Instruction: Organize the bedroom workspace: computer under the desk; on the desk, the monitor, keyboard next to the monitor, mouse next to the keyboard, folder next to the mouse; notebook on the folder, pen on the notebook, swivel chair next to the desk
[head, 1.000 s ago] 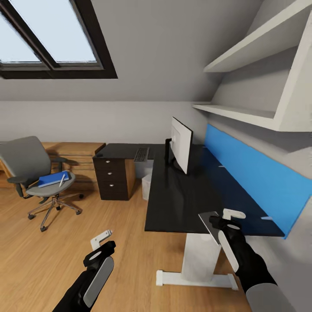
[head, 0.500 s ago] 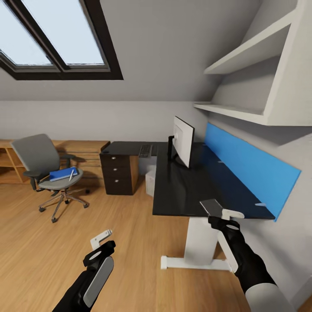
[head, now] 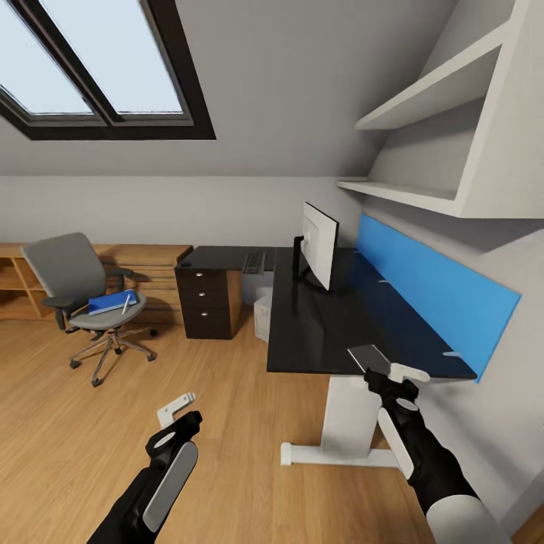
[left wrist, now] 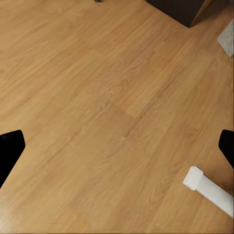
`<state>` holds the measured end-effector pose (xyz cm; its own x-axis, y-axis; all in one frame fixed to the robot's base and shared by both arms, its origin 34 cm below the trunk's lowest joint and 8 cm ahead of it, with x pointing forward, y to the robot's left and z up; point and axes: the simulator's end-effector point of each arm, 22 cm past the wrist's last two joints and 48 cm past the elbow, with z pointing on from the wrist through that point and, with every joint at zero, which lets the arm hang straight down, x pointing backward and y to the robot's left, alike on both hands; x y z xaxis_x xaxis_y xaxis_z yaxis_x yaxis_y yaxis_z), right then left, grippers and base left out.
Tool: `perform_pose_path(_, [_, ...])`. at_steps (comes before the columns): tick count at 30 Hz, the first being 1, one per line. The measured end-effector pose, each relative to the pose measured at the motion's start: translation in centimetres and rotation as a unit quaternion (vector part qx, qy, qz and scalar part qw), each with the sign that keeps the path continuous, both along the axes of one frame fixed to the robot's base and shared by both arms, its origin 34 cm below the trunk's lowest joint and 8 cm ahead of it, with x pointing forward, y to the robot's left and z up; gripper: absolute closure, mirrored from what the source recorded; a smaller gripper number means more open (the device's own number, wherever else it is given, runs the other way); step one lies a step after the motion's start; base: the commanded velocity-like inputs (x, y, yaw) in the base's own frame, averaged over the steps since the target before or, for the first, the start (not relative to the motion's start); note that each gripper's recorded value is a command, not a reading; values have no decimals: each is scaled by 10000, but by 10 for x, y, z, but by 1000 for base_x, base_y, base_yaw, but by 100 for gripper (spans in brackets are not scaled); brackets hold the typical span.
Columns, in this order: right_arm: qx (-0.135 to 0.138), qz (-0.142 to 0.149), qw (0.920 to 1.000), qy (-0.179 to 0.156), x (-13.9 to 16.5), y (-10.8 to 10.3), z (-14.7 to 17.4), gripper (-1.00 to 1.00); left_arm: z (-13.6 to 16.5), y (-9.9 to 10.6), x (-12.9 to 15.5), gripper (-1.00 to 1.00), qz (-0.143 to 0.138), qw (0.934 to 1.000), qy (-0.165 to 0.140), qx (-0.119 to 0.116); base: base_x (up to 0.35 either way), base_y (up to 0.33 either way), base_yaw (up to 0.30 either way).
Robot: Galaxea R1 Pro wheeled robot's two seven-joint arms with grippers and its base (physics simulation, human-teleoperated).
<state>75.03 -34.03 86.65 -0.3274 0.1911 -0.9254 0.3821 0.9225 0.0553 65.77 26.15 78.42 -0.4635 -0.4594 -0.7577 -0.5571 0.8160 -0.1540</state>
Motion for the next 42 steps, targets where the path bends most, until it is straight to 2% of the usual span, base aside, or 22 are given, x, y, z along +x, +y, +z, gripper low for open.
perform_pose_path(2, [102, -71, 9997, -202, 2, -2, 5, -100, 5, 0, 2, -100, -5, 10000, -65, -7, -2, 0, 0])
perform_pose_path(5, [496, -270, 9974, -442, 2, -9, 6, -100, 10, 2, 5, -100, -4, 9999, -135, -14, 0, 0, 0])
perform_pose_path(6, [926, -445, 9933, -521, -2, -19, -1, -100, 9, 3, 5, -100, -2, 9999, -151, -18, 0, 0, 0])
perform_pose_path(7, [1191, -533, 9898, -572, -3, -24, -6, -100, 8, 3, 5, -100, -2, 9999, -157, -21, 0, 0, 0])
perform_pose_path(8, [1598, -649, 9827, -676, -5, -33, -11, -100, 7, 4, 6, -100, -2, 9999, -164, -22, 0, 0, 0])
perform_pose_path(11, [2016, -789, 9727, -837, -8, -52, -16, -100, 3, 5, 6, -100, 3, 9998, -172, -21, 0, 0, 0])
perform_pose_path(12, [2407, -996, 9599, -1037, -13, -81, -18, -100, 2, 6, 6, -100, 8, 9998, -177, -24, 0, 0, 0])
perform_pose_path(13, [2623, -1101, 9517, -1157, -16, -95, -19, -100, 0, 6, 6, -100, 10, 9998, -177, -26, 0, 0, 0])
perform_pose_path(16, [2961, -1182, 9390, -1293, -18, -104, -24, -100, -5, 6, 6, -100, 11, 9998, -178, -27, 0, 0, 0])
perform_pose_path(17, [3662, -1148, 9143, -1292, -18, -99, -31, -100, -6, 6, 6, -100, 7, 9998, -182, -26, 0, 0, 0])
perform_pose_path(19, [3927, -1098, 9043, -1262, -18, -94, -37, -100, -9, 6, 6, -100, 10, 9998, -187, -27, 0, 0, 0])
perform_pose_path(23, [4135, -1043, 8973, -1136, -21, -91, -60, -100, -14, 7, 6, -100, 9, 9998, -211, -25, 0, 0, 0])
perform_pose_path(27, [4269, -862, 8927, -1158, -21, -84, -72, -100, -9, 12, 10, -100, 10, 9994, -356, -43, 0, 0, 0])
perform_pose_path(29, [4340, -723, 8897, -1221, -19, -80, -74, -100, -7, 8, 1, -100, -108, 9990, -371, -246, 0, 0, 0])
perform_pose_path(31, [4350, -696, 8892, -1234, -19, -79, -77, -100, -8, 5, -5, -100, -234, 9986, -327, -348, 0, 0, 0])
perform_pose_path(32, [4353, -679, 8891, -1243, -19, -79, -78, -100, -5, 3, -12, -100, -394, 9979, -273, -446, 0, 0, 0])
perform_pose_path(33, [4353, -668, 8891, -1248, -19, -79, -80, -100, -2, 0, -17, -100, -580, 9964, -221, -572, 0, 0, 0])
perform_pose_path(38, [4368, -671, 8888, -1213, -21, -79, -93, -100, -3, -13, -27, -100, -1000, 9896, -153, -1021, 0, 0, 0])
perform_pose_path(39, [4373, -676, 8888, -1195, -22, -78, -97, -100, -3, -18, -29, -100, -1143, 9861, -153, -1199, 0, 0, 0])
perform_pose_path(42, [4382, -675, 8886, -1176, -23, -77, -104, -100, -6, -23, -31, -100, -1322, 9813, -170, -1391, 0, 0, 0])
